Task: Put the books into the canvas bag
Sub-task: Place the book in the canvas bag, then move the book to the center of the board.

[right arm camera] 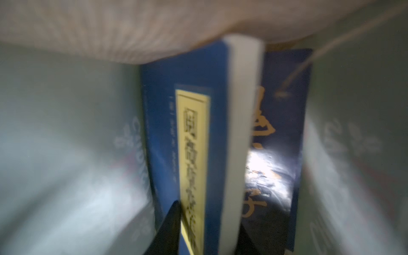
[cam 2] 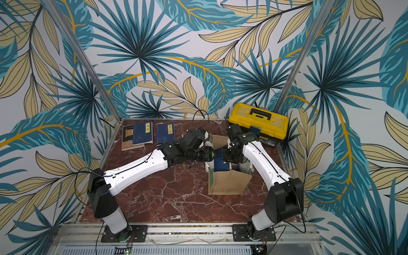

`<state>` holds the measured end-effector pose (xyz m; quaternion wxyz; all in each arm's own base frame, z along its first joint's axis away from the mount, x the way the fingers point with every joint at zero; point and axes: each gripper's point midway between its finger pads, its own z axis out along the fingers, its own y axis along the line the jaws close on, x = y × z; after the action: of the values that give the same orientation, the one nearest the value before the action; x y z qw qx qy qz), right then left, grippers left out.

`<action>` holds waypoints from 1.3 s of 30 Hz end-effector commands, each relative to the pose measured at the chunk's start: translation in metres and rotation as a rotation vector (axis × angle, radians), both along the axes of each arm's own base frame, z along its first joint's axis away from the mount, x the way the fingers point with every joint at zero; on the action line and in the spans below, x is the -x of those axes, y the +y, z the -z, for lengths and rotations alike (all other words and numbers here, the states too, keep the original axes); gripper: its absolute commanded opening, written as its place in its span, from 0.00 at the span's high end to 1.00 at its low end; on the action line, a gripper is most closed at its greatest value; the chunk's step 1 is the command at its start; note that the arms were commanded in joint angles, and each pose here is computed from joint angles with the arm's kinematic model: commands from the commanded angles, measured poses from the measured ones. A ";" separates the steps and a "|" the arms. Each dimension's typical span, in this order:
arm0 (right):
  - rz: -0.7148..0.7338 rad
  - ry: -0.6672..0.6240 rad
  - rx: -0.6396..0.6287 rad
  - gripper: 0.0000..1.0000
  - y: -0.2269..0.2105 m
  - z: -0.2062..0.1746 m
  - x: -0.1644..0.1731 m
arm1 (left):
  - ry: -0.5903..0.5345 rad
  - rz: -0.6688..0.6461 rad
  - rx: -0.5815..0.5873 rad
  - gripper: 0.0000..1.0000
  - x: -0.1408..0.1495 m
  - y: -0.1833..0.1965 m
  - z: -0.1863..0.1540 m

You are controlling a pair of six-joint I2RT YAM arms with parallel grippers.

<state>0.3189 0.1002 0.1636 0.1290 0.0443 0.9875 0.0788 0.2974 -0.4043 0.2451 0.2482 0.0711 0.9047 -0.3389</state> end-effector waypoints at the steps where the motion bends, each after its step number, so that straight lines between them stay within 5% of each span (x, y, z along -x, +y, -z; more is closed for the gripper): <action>1: 0.042 -0.014 0.128 0.53 -0.026 -0.012 0.001 | -0.022 -0.015 -0.033 0.49 0.001 0.015 -0.001; 7: 0.065 -0.124 0.147 0.50 -0.035 -0.059 0.000 | -0.106 -0.046 -0.048 0.48 -0.003 0.031 -0.020; 16: 0.072 -0.288 -0.120 0.55 0.004 -0.114 -0.007 | -0.201 -0.174 -0.128 0.42 -0.016 0.097 -0.030; 24: -0.075 -0.453 -0.139 0.56 0.085 -0.150 -0.030 | -0.193 -0.335 -0.185 0.37 -0.037 0.182 -0.025; 39: -0.167 -0.385 -0.114 0.54 0.220 -0.065 -0.127 | 0.064 -0.490 -0.218 0.33 -0.132 0.251 0.057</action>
<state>0.4292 0.3083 0.2324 0.2926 -0.0520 0.9430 0.1498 0.4121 -0.1552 0.1811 0.2802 -0.1292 0.9370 -0.1640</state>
